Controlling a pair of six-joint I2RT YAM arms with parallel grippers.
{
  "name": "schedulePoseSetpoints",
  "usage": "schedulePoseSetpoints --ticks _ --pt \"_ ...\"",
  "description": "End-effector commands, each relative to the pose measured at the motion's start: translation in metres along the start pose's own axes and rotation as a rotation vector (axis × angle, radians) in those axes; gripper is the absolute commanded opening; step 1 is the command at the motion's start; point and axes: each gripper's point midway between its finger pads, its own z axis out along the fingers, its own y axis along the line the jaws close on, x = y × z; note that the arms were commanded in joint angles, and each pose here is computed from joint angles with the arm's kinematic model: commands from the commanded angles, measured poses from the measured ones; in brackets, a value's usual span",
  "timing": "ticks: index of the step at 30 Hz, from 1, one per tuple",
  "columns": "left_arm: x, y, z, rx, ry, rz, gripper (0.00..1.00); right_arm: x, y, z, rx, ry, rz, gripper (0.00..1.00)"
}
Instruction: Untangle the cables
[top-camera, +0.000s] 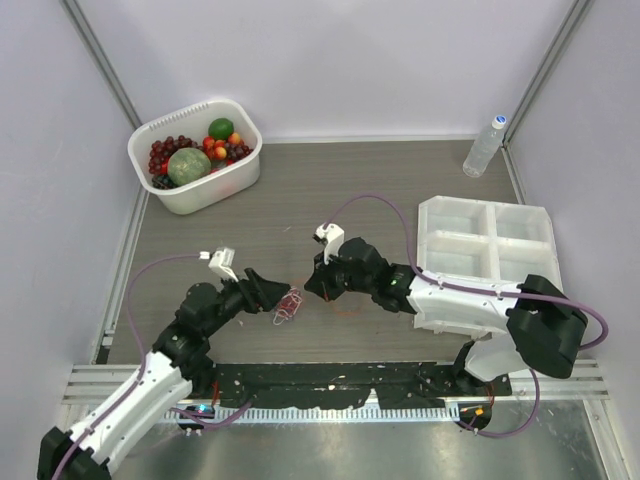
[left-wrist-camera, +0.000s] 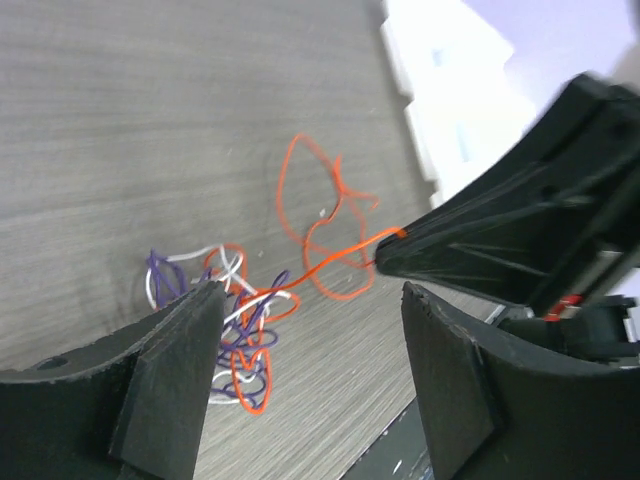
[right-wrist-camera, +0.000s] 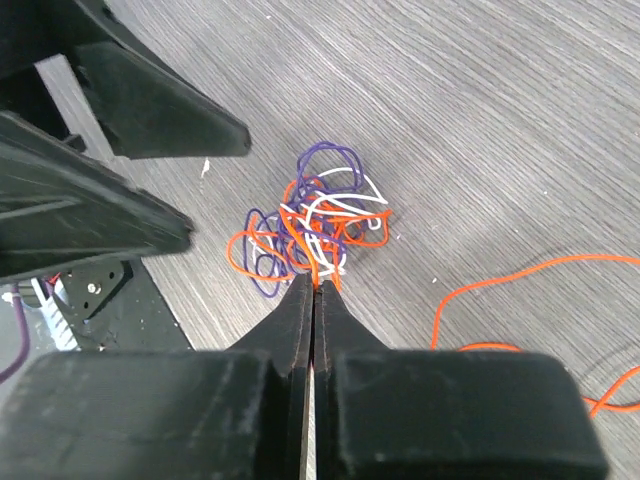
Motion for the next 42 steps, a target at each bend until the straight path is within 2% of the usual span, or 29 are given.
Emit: schedulePoseSetpoints --ticks 1,3,6,9,16,23,26,30,34,36,39,42 --pt "-0.027 -0.007 -0.010 0.021 -0.142 0.035 0.72 -0.029 0.026 -0.011 -0.094 -0.091 0.034 0.01" --pt "-0.032 -0.009 -0.011 0.022 -0.154 0.071 0.70 -0.037 0.028 -0.012 -0.099 -0.108 0.038 0.01" --pt "-0.026 -0.012 -0.005 0.031 -0.096 0.104 0.68 -0.046 0.035 -0.016 -0.121 -0.130 0.043 0.01" --pt "-0.016 -0.015 0.004 0.068 -0.048 0.104 0.68 -0.059 0.045 -0.021 -0.155 -0.159 0.049 0.01" --pt "-0.016 -0.008 0.028 0.024 -0.004 0.087 0.65 -0.068 0.061 -0.033 -0.223 -0.176 0.059 0.01" --pt "-0.013 -0.035 0.056 0.147 0.062 0.048 0.76 -0.074 0.069 -0.040 -0.257 -0.186 0.057 0.01" --pt "-0.006 -0.043 0.051 0.192 0.060 0.054 0.77 -0.076 0.068 -0.043 -0.245 -0.188 0.053 0.01" --pt "0.003 -0.028 0.037 0.116 0.073 0.022 0.66 -0.081 0.063 -0.049 -0.209 -0.213 0.052 0.01" --pt "0.009 -0.019 0.016 0.095 0.054 0.023 0.65 -0.086 0.061 -0.052 -0.197 -0.229 0.057 0.01" --pt "0.007 -0.021 0.007 0.112 0.028 0.033 0.69 -0.089 0.062 -0.054 -0.201 -0.233 0.058 0.01" --pt "0.000 -0.044 -0.005 0.237 -0.009 0.083 0.90 -0.089 0.064 -0.053 -0.212 -0.229 0.061 0.01" --pt "-0.007 -0.060 -0.012 0.311 -0.034 0.111 0.94 -0.091 0.066 -0.052 -0.224 -0.229 0.064 0.01"
